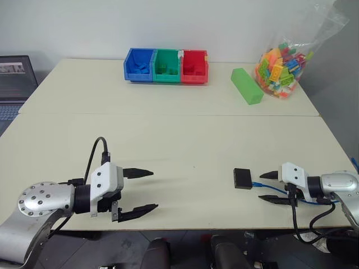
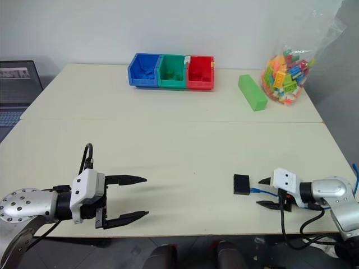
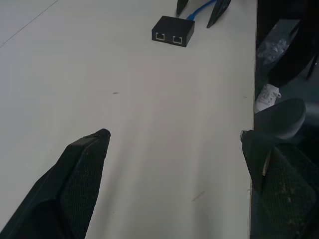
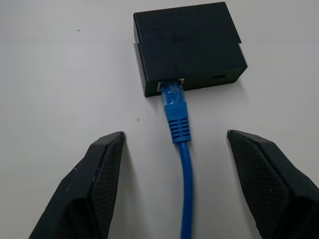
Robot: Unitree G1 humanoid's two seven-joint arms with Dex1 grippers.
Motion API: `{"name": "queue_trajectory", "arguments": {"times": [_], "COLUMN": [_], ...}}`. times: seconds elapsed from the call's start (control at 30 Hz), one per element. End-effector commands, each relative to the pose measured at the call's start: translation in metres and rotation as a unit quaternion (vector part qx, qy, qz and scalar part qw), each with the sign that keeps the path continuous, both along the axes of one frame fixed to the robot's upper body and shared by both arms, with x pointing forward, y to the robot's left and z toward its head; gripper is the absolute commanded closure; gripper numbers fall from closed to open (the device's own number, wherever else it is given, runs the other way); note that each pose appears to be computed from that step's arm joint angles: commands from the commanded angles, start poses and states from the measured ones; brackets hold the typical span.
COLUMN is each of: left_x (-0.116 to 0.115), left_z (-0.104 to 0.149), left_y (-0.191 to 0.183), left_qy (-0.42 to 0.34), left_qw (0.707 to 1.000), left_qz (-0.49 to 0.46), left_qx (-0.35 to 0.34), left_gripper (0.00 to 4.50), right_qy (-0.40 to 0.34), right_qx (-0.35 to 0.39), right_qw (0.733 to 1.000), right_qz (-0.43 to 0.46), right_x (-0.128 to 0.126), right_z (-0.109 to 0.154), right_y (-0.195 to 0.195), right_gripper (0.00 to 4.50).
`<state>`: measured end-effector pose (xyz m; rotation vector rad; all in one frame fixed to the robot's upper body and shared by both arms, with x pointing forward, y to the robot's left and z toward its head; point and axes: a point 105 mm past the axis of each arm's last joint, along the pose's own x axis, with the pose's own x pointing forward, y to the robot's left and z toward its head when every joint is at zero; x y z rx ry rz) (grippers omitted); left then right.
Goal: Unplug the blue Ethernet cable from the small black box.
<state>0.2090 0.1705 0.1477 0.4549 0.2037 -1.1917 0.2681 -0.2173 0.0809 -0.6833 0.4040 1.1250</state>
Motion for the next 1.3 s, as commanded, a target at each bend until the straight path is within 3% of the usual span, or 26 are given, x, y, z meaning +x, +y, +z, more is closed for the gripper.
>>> {"name": "queue_trajectory", "arguments": {"times": [0.03, 0.1, 0.2, 0.57, 0.7, 0.87, 1.07, 1.3], "left_x": [-0.002, -0.002, -0.003, 0.003, 0.012, 0.035, 0.056, 0.074], "left_z": [0.003, 0.002, 0.001, -0.001, -0.001, 0.009, 0.031, 0.048], "left_y": [-0.004, -0.004, -0.004, -0.001, 0.004, 0.016, 0.006, -0.011], "left_qy": [-0.015, -0.015, -0.014, -0.008, 0.014, 0.060, 0.131, 0.177], "left_qw": [1.000, 1.000, 1.000, 1.000, 0.999, 0.985, 0.953, 0.920], "left_qz": [-0.014, -0.015, -0.014, 0.005, 0.038, 0.106, 0.120, 0.113], "left_qx": [0.006, 0.007, 0.006, -0.009, -0.030, -0.123, -0.246, -0.332], "left_gripper": [0.04, 0.04, 0.00, 0.00, 0.00, 0.00, 0.00, 0.00], "right_qy": [-0.009, -0.007, -0.012, -0.050, -0.083, -0.159, -0.260, -0.331], "right_qx": [-0.021, -0.020, -0.026, -0.050, -0.050, -0.026, -0.010, 0.025], "right_qw": [1.000, 1.000, 0.999, 0.997, 0.994, 0.983, 0.953, 0.919], "right_qz": [-0.020, -0.022, -0.024, 0.019, 0.045, 0.091, 0.156, 0.210], "right_x": [0.008, 0.010, 0.013, 0.016, 0.020, 0.036, 0.052, 0.053], "right_z": [-0.009, -0.010, -0.011, -0.007, 0.005, 0.040, 0.076, 0.103], "right_y": [-0.007, -0.007, -0.008, 0.002, 0.014, 0.051, 0.108, 0.166], "right_gripper": [1.02, 1.02, 1.47, 4.46, 4.48, 4.48, 4.48, 4.48]}}
